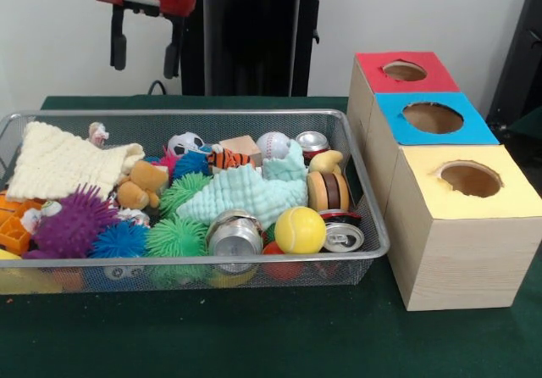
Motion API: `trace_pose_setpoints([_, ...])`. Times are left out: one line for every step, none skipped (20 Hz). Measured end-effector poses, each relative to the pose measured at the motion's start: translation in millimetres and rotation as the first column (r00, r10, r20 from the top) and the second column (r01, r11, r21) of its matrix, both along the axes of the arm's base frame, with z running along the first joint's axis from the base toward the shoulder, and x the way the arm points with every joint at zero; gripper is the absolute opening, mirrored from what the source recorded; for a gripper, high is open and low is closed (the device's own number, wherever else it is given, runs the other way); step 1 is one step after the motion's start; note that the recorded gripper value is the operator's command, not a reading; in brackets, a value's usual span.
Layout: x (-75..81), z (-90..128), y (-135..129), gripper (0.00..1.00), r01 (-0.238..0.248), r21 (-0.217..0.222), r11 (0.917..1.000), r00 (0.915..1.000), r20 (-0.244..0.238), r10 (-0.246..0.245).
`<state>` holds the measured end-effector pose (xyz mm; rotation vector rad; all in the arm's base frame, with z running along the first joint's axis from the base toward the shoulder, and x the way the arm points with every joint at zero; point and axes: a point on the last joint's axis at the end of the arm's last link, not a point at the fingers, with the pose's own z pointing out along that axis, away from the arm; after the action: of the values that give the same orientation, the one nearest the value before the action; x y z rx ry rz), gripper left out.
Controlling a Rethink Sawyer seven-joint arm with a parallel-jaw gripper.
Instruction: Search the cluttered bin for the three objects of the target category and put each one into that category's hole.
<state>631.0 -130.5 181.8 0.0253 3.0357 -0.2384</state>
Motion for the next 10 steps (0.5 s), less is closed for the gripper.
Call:
trace_pose_setpoints([0.2,-1.7,2.5,1.0,-0.004,0.0,1.0,1.0,-0.002,0.004])
trace_pose_setpoints([0.5,-4.1,6.5,1.0,-0.01,-0.001,1.0,0.9999,-0.006,0.01])
trace_pose_setpoints([0.8,-6.0,9.4,1.0,-0.014,0.0,0.9999,0.9999,-0.009,0.014])
trace_pose_setpoints([2.0,-11.1,18.4,1.0,-0.025,0.003,0.9997,0.9996,-0.011,0.025])
trace_pose_setpoints([2.5,-12.3,21.2,1.0,-0.028,0.005,0.9996,0.9996,-0.01,0.028])
trace_pose_setpoints([3.2,-13.7,24.3,1.0,-0.031,0.007,0.9995,0.9995,-0.009,0.031])
trace_pose_setpoints([4.0,-15.0,27.5,1.0,-0.035,0.01,0.9994,0.9994,-0.007,0.035])
trace_pose_setpoints([6.5,-18.4,34.9,1.0,-0.044,0.014,0.9989,0.999,-0.006,0.044])
trace_pose_setpoints([7.5,-19.7,37.3,1.0,-0.047,0.015,0.9988,0.9989,-0.006,0.047])
trace_pose_setpoints([8.8,-21.3,39.9,1.0,-0.051,0.015,0.9986,0.9987,-0.007,0.051])
